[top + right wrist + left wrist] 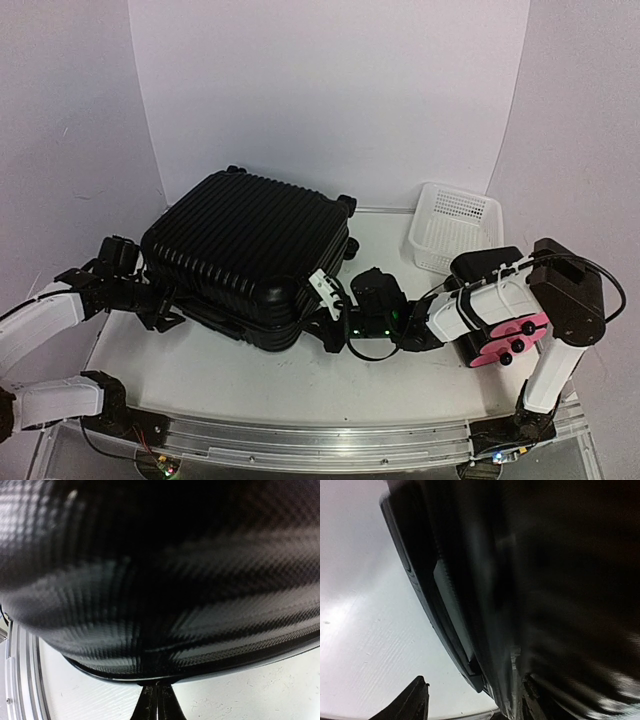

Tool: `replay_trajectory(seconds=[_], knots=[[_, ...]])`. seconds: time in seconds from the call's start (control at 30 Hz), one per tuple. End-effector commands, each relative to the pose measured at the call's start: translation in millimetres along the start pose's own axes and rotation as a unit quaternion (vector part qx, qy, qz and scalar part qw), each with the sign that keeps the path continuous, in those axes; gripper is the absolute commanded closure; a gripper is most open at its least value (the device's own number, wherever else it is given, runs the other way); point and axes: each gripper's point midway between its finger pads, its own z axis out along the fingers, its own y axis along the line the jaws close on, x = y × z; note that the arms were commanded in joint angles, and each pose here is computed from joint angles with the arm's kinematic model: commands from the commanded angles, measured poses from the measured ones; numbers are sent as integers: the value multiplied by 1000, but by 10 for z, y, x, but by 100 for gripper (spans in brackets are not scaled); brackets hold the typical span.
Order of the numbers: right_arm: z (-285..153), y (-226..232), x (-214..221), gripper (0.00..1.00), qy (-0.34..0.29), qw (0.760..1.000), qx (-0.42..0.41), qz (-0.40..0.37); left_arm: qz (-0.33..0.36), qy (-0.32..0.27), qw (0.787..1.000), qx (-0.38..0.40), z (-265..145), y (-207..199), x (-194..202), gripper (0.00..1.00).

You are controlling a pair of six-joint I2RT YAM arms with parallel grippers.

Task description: Open, take out, and arrange the luggage

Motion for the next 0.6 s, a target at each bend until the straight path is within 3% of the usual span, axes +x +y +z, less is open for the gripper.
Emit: replay_trajectory(seconds=[0.0,0.17,0.3,0.57], knots=[[-124,-9,-928,100,-136,991,9,-16,-27,26,995,95,254,-475,-94,39],[-140,0,-977,100,-140,990,9,-17,-29,8,998,58,429,-341,-216,45],[-127,-1,-998,100,-142,990,8,-14,-61,-1,998,29,511,-119,-231,63],[-95,-1,-1015,100,-143,990,8,-16,-60,-56,997,7,256,63,-277,59]])
